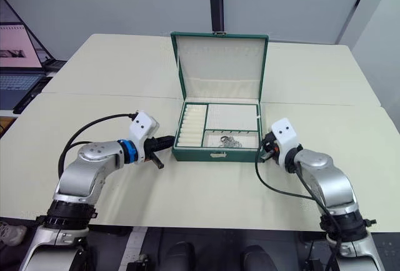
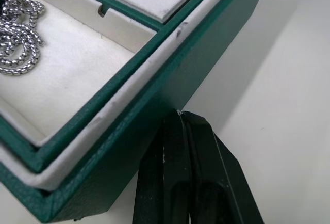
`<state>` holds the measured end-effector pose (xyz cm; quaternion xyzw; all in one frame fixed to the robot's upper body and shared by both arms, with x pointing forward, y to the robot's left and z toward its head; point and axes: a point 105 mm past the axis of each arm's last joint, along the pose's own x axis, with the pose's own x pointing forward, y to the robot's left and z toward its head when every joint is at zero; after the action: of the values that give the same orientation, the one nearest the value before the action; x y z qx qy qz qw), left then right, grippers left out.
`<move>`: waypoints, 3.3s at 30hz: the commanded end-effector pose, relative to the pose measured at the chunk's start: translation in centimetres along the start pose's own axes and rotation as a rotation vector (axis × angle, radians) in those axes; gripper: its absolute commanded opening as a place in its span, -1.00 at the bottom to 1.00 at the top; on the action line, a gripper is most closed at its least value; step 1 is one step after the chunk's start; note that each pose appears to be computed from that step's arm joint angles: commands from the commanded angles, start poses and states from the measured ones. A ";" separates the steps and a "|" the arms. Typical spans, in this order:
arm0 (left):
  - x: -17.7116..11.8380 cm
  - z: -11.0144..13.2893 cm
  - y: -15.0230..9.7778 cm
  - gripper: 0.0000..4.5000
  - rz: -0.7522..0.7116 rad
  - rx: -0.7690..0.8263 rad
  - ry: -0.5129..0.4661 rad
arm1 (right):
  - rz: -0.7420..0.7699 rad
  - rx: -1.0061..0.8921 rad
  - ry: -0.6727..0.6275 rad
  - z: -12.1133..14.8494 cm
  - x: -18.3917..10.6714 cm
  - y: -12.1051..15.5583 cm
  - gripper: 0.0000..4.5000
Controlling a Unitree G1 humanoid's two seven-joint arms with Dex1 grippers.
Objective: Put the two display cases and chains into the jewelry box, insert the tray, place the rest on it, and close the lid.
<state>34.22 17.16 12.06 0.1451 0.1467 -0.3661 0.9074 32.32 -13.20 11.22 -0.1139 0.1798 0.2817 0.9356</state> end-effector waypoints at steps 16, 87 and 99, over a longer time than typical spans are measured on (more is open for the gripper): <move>-1.0 -0.7 -3.6 -0.99 -0.135 -0.020 -0.021 | 0.119 -0.010 -0.053 1.2 -1.8 3.8 -1.00; -11.7 7.7 -0.5 -0.99 -0.354 -0.084 -0.140 | 0.314 -0.222 -0.635 22.6 -4.1 -4.6 -1.00; -13.2 6.0 3.0 -0.99 -0.199 -0.093 -0.038 | 0.203 -0.112 -0.429 11.7 -10.1 0.2 -1.00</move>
<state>28.05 24.64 22.23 0.0577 0.1711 -0.4639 0.8673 28.81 -13.69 24.84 -0.0687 -0.0075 0.4170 0.9063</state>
